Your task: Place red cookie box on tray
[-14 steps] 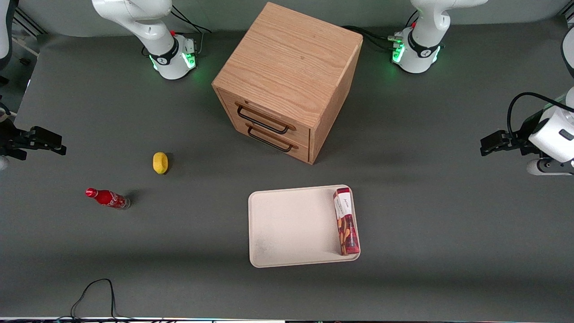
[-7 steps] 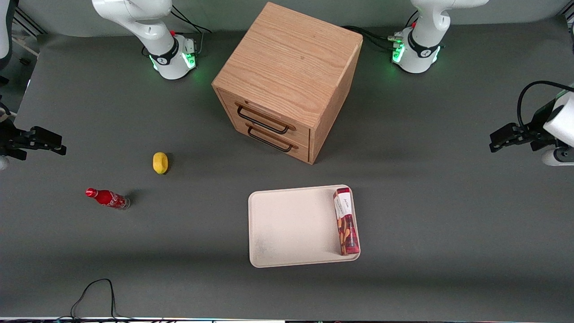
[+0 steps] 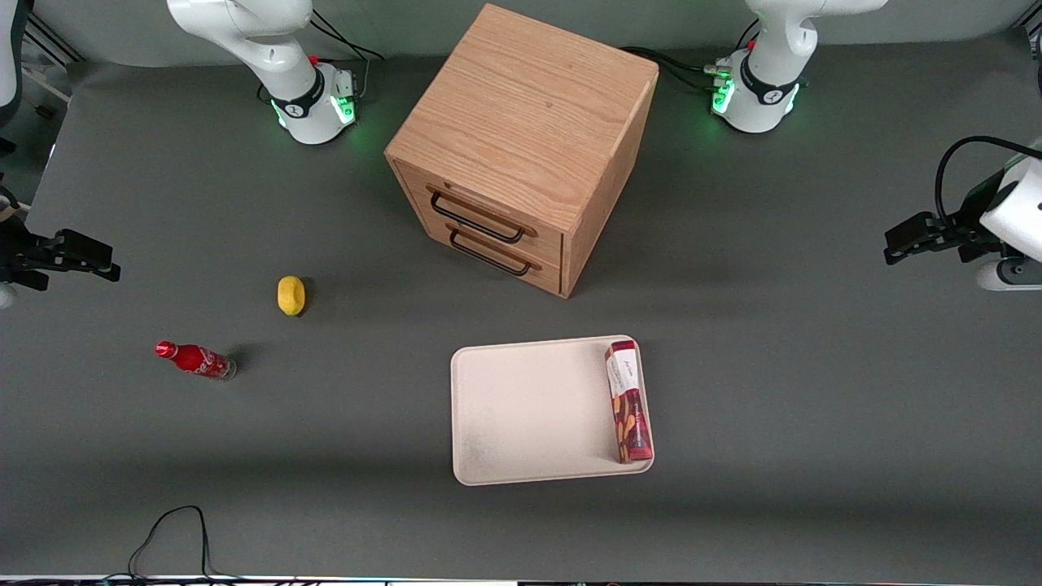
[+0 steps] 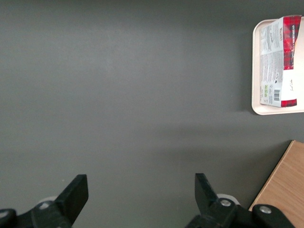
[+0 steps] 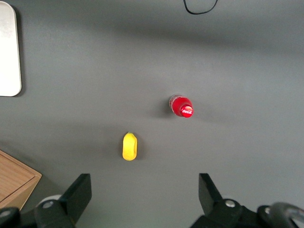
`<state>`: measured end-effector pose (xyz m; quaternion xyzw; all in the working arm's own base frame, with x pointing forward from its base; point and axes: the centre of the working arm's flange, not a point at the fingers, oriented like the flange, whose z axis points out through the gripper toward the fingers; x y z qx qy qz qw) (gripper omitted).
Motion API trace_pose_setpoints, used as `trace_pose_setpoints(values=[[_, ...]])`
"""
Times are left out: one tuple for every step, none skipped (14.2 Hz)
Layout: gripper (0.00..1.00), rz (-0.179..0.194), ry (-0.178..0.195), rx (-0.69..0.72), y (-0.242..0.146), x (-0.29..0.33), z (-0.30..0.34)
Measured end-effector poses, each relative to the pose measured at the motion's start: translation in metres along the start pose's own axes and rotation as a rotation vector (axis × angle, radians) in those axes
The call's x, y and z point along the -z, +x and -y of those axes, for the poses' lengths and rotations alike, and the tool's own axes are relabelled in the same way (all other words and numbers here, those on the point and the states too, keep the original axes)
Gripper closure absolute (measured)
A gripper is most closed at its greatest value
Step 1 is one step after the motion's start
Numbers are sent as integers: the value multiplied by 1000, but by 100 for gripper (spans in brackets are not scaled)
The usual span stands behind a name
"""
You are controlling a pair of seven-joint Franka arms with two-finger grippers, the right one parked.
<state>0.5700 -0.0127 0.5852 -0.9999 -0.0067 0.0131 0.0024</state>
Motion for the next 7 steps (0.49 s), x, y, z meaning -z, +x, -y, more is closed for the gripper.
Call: trace_pose_setpoints(values=[[0,14,0,0,-2,-1,0],[0,21,1,0,-3,-2,0],[0,25,1,0,-3,-2,0],[0,26,1,-1,-3,-2,0],[0,26,1,-2,-3,-1,-1],[0,26,1,-4,-4,-1,-2],[0,25,1,-6,-4,-1,-3]])
